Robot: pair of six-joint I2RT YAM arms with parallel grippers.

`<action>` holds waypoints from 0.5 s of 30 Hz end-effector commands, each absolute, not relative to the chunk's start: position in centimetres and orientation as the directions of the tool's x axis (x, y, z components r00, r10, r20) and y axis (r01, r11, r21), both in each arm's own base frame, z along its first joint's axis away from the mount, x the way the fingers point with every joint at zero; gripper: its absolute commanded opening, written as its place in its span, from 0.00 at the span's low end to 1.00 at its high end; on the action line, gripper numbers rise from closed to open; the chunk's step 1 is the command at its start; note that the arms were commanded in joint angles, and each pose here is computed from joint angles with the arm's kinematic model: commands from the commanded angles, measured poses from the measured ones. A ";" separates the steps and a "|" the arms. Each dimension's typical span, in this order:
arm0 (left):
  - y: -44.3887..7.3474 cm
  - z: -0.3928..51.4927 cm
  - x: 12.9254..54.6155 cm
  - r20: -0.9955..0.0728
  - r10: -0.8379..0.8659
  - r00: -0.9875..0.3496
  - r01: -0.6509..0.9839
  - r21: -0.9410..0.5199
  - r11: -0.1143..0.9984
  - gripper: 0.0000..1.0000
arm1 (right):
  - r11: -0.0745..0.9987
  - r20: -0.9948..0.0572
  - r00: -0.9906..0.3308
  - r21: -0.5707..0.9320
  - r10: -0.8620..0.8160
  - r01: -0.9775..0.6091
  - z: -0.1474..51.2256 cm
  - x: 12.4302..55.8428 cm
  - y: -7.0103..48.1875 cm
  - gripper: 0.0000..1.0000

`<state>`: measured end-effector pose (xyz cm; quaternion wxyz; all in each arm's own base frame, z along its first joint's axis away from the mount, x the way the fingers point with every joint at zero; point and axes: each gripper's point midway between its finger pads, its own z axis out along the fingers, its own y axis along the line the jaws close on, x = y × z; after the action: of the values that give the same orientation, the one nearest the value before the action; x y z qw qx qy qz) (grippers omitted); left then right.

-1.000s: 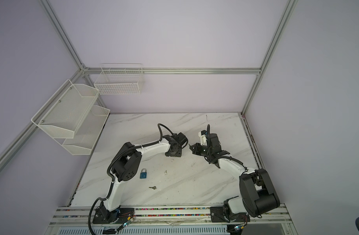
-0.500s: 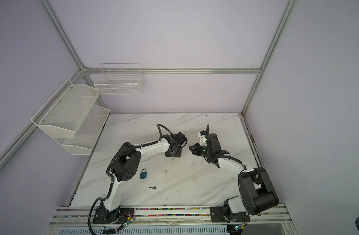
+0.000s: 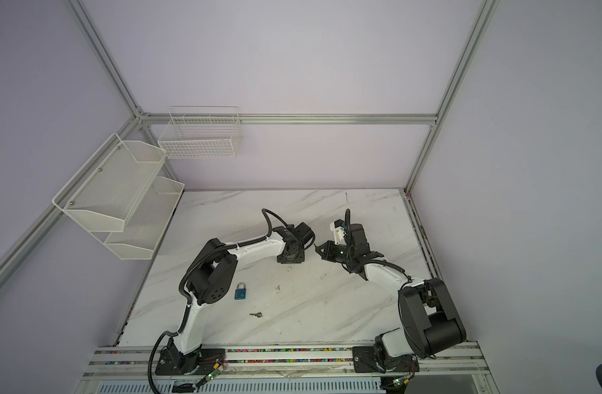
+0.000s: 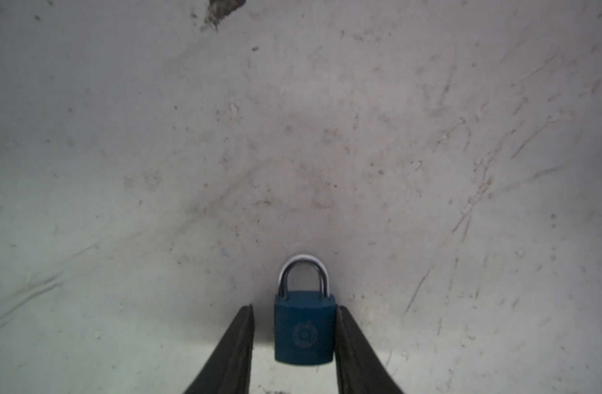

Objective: Unlock with the key
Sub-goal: 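Lift the padlock with the left gripper while the right gripper brings the key toward it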

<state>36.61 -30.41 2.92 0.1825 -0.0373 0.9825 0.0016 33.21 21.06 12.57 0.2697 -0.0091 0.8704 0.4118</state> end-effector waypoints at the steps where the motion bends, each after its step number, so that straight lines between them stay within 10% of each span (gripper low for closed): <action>1: -30.9 0.9 36.0 -0.325 -0.100 -0.940 -0.105 -0.005 0.995 0.38 | 0.626 -0.500 -0.843 0.726 0.198 -0.284 13.6 33.6 21.7 0.00; 15: -32.3 0.2 36.1 -0.310 -0.119 -0.943 -0.112 -0.041 0.993 0.32 | 0.629 -0.528 -0.830 0.710 0.178 -0.316 14.3 33.1 21.5 0.00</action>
<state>36.79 -30.71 2.80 0.1931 -0.0524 0.9797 0.0074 32.98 21.54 13.08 0.2693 -0.0237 0.8633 0.4262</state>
